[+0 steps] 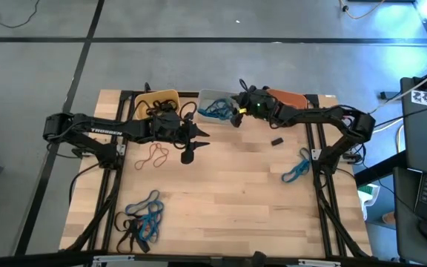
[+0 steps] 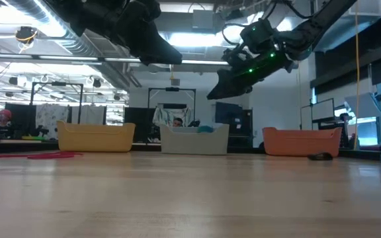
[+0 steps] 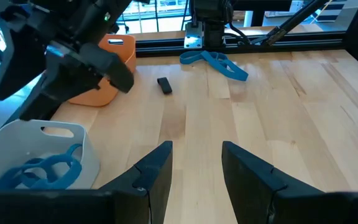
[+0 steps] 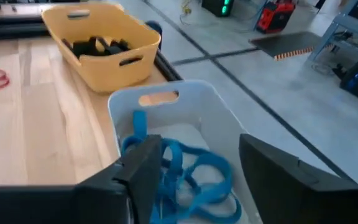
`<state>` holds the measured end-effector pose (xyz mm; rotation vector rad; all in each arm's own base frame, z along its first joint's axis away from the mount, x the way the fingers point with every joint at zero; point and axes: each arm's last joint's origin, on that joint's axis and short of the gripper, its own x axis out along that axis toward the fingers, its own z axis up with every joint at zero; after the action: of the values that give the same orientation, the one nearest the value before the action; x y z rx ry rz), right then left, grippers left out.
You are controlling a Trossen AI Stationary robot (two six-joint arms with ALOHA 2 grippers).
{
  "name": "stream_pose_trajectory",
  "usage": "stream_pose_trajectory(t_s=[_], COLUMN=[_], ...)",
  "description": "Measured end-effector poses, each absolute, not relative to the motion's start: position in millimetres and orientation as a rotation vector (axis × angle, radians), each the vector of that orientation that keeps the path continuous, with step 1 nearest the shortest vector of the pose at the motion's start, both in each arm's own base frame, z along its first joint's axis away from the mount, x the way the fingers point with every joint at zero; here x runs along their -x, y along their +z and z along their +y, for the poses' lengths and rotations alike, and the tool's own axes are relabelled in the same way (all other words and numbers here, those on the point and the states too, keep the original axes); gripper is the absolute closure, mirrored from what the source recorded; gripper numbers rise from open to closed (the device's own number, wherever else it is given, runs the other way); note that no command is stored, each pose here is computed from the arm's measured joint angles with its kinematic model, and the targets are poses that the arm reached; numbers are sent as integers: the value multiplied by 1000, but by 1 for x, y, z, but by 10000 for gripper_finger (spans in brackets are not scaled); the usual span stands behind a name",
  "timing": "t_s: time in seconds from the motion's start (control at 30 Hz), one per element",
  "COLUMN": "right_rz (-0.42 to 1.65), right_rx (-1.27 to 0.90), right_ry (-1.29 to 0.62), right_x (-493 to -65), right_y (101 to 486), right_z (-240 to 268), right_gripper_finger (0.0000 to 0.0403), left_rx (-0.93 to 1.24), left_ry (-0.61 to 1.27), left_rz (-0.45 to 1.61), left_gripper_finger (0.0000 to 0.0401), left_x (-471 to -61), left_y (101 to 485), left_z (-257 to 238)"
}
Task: Sort rubber bands into baskets
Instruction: Put the red rubber band into the orange bin
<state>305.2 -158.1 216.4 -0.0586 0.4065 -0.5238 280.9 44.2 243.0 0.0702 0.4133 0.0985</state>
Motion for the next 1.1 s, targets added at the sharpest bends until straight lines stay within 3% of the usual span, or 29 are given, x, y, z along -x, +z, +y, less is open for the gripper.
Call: stream_pose_trajectory(t_s=[0.43, 0.77, 1.1], right_rz=[651, 820, 880], right_rx=[-33, 19, 116], right_ry=[-274, -35, -8], right_x=[-281, -300, -314], right_y=[241, 208, 177], right_z=[-84, -12, 18], right_gripper_finger=[182, 182, 182], left_rx=[-70, -74, 7], left_ry=[98, 71, -12], left_rz=[416, 416, 562], left_gripper_finger=[265, 265, 265], left_x=[-281, -282, -277], left_y=[243, 243, 230], left_z=[44, 36, 7])
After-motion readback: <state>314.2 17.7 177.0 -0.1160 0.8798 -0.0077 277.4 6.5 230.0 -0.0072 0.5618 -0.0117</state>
